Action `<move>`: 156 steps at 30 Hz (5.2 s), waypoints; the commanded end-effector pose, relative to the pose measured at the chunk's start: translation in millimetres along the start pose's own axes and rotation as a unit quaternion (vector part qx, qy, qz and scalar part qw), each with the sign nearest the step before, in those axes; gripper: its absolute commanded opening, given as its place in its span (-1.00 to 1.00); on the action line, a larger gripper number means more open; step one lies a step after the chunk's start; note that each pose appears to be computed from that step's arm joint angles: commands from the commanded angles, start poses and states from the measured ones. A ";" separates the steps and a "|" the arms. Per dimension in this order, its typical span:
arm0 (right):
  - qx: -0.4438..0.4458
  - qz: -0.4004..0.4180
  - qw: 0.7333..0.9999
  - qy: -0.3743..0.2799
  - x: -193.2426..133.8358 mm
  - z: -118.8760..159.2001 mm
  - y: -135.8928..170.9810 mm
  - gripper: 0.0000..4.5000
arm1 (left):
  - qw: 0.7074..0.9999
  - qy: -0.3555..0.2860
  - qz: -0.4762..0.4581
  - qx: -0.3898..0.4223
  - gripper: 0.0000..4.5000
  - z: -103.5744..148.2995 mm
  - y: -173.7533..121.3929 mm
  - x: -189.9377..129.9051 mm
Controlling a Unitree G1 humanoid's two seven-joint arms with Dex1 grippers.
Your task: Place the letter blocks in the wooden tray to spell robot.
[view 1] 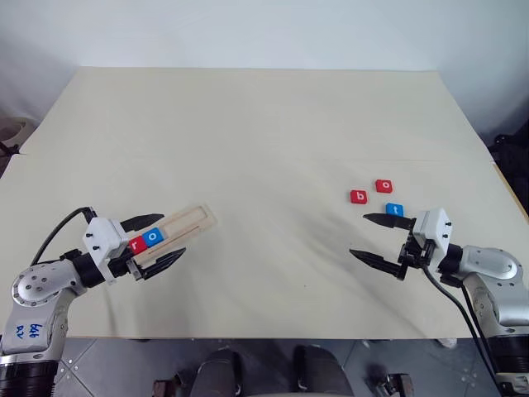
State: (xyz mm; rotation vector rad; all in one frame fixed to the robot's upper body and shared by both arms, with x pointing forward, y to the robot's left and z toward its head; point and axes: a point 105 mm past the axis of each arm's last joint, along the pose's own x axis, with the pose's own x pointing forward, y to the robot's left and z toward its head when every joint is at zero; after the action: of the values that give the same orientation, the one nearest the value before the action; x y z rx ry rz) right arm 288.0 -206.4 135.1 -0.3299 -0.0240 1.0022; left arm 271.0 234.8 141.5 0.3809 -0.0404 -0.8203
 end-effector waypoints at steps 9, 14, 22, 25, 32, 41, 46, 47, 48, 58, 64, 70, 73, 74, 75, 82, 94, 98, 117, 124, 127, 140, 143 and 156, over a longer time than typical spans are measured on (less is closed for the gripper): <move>0.000 0.005 0.999 -0.044 5.0 14.5 -0.7 0.99 | 0.997 -0.020 0.068 -0.007 1.00 8.3 9.9 -19.2; -0.013 0.053 0.995 -0.085 24.7 32.0 12.5 0.99 | 0.987 -0.002 0.158 -0.029 1.00 -5.4 13.4 -59.0; -0.042 0.132 0.981 -0.134 54.3 58.9 45.0 0.99 | 0.963 0.056 0.247 -0.088 1.00 -40.3 1.0 -124.6; -0.052 0.146 0.977 -0.144 58.1 62.5 52.3 0.99 | 0.957 0.085 0.254 -0.115 1.00 -54.9 -11.3 -143.3; -0.043 0.175 0.974 -0.139 50.6 62.3 58.9 0.99 | 0.958 0.095 0.244 -0.121 1.00 -57.5 -4.3 -149.0; -0.034 0.170 0.977 -0.126 45.1 61.6 53.4 0.99 | 0.976 0.085 0.174 -0.102 1.00 -44.1 13.1 -123.3; -0.034 0.164 0.978 -0.120 43.8 62.4 49.6 0.99 | 0.984 0.131 0.081 -0.086 1.00 -45.7 15.9 -105.9; -0.035 0.163 0.979 -0.120 44.0 62.8 48.8 0.99 | 0.985 0.139 0.072 -0.078 1.00 -47.1 18.8 -103.3; -0.035 0.162 0.979 -0.120 44.4 63.3 48.4 0.99 | 0.985 0.141 0.065 -0.075 1.00 -48.0 22.8 -99.1; -0.034 0.151 0.980 -0.122 45.4 68.6 50.3 0.99 | 0.986 0.143 0.022 -0.087 1.00 -64.7 31.1 -68.4; -0.033 0.146 0.981 -0.123 45.0 69.8 51.3 0.99 | 0.984 0.152 0.002 -0.091 1.00 -71.3 30.0 -61.3; -0.033 0.140 0.982 -0.123 44.0 71.4 50.7 1.00 | 0.984 0.155 -0.012 -0.090 0.74 -77.3 29.0 -52.1; -0.033 0.138 0.983 -0.120 41.5 71.3 50.4 1.00 | 0.984 0.155 -0.021 -0.090 0.52 -80.3 26.1 -48.3; -0.033 0.136 0.983 -0.119 40.5 71.2 50.2 1.00 | 0.984 0.151 -0.022 -0.088 0.52 -79.9 25.5 -46.1; -0.032 0.135 0.983 -0.117 39.7 71.0 49.7 1.00 | 0.986 0.144 -0.021 -0.085 0.52 -78.4 25.8 -43.5; -0.031 0.106 0.990 -0.092 22.0 65.8 43.3 1.00 | 0.992 0.062 -0.105 -0.026 0.52 -34.5 9.2 2.9; 0.013 0.002 1.000 -0.018 -36.4 41.2 58.9 1.00 | 0.957 0.052 -0.282 0.029 0.52 -2.8 -38.0 87.7; 0.032 -0.046 0.998 0.009 -59.0 32.2 66.8 1.00 | 0.947 0.068 -0.310 0.045 0.52 -6.5 -46.7 111.5; 0.055 -0.107 0.993 0.019 -72.0 25.9 79.6 1.00 | 0.942 0.088 -0.323 0.036 0.67 -8.5 -52.2 142.3; 0.067 -0.217 0.974 0.023 -104.4 13.1 61.1 1.00 | 0.957 0.030 -0.289 0.019 0.98 4.1 -39.1 130.2; 0.077 -0.267 0.960 0.035 -125.0 2.3 59.6 1.00 | 0.964 0.016 -0.265 0.005 0.98 2.3 -24.3 109.1; 0.065 -0.303 0.949 0.056 -139.6 -16.2 63.0 1.00 | 0.969 -0.085 -0.233 0.015 0.98 23.0 -14.5 68.5; 0.070 -0.293 0.952 0.051 -125.2 -14.1 53.9 1.00 | 0.970 -0.091 -0.224 0.017 0.98 26.3 -16.9 67.0; 0.167 -0.380 0.902 0.116 -50.8 -4.2 -53.5 1.00 | 0.975 -0.099 -0.198 0.006 0.98 27.9 -34.6 61.7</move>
State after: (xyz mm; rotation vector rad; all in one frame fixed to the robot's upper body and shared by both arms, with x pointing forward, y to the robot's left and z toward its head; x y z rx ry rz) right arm 303.0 -267.4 155.1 -0.0878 0.1703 0.2338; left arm 286.4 162.3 138.0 0.3132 -0.1093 -1.2562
